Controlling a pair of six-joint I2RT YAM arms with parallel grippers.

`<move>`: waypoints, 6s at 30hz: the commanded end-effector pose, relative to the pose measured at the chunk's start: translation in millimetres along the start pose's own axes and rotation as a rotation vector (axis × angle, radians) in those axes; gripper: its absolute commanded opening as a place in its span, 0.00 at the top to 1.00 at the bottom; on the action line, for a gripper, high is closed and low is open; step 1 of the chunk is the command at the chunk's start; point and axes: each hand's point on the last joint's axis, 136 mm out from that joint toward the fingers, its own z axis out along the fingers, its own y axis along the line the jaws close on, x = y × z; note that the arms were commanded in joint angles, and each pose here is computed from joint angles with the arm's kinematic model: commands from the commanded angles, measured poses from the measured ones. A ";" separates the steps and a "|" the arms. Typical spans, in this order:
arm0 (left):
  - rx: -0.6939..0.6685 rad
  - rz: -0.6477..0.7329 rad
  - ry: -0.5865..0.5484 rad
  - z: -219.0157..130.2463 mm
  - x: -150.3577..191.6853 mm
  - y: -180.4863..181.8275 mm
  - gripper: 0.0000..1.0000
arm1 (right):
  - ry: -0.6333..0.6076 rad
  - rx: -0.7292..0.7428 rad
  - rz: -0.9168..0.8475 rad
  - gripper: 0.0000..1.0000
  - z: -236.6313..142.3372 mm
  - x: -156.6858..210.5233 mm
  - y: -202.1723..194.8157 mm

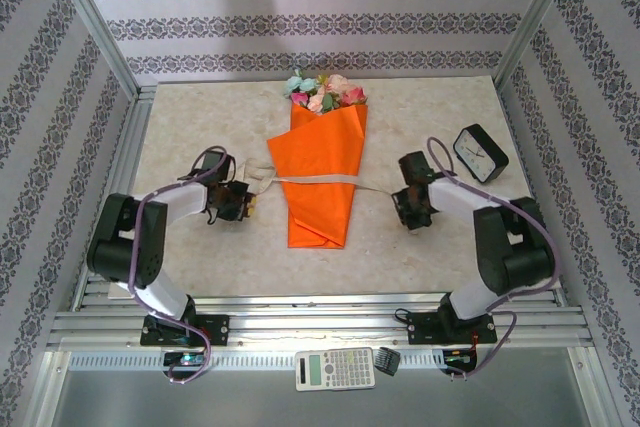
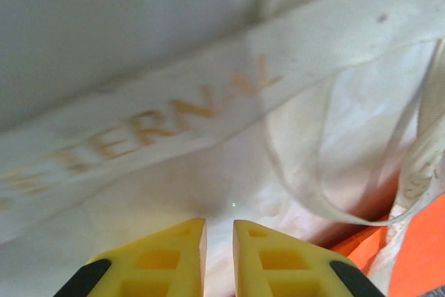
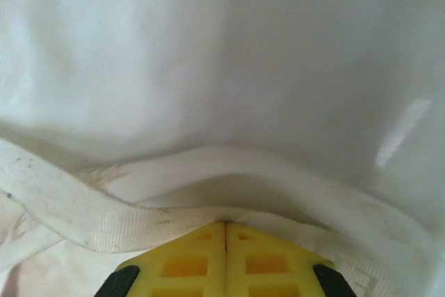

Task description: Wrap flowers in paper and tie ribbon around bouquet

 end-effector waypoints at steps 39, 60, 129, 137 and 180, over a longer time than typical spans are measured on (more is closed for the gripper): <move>0.128 0.240 0.076 -20.7 72.4 -59.6 0.62 | 0.248 -0.197 0.255 0.73 19.0 83.7 134.8; 0.108 0.015 0.036 32.2 70.0 -54.9 0.41 | 0.366 -0.283 -0.554 1.00 -87.5 154.2 17.8; -0.387 0.401 0.147 1.9 82.6 96.2 0.91 | 0.472 -0.481 -0.897 0.49 -38.0 183.0 34.8; -0.383 0.402 0.147 4.5 82.7 92.6 0.91 | 0.554 -0.461 -0.889 0.57 -11.1 190.5 11.8; -0.070 0.328 -0.005 30.1 10.6 -42.8 1.00 | 0.721 -0.526 -0.685 1.00 -91.6 200.2 45.3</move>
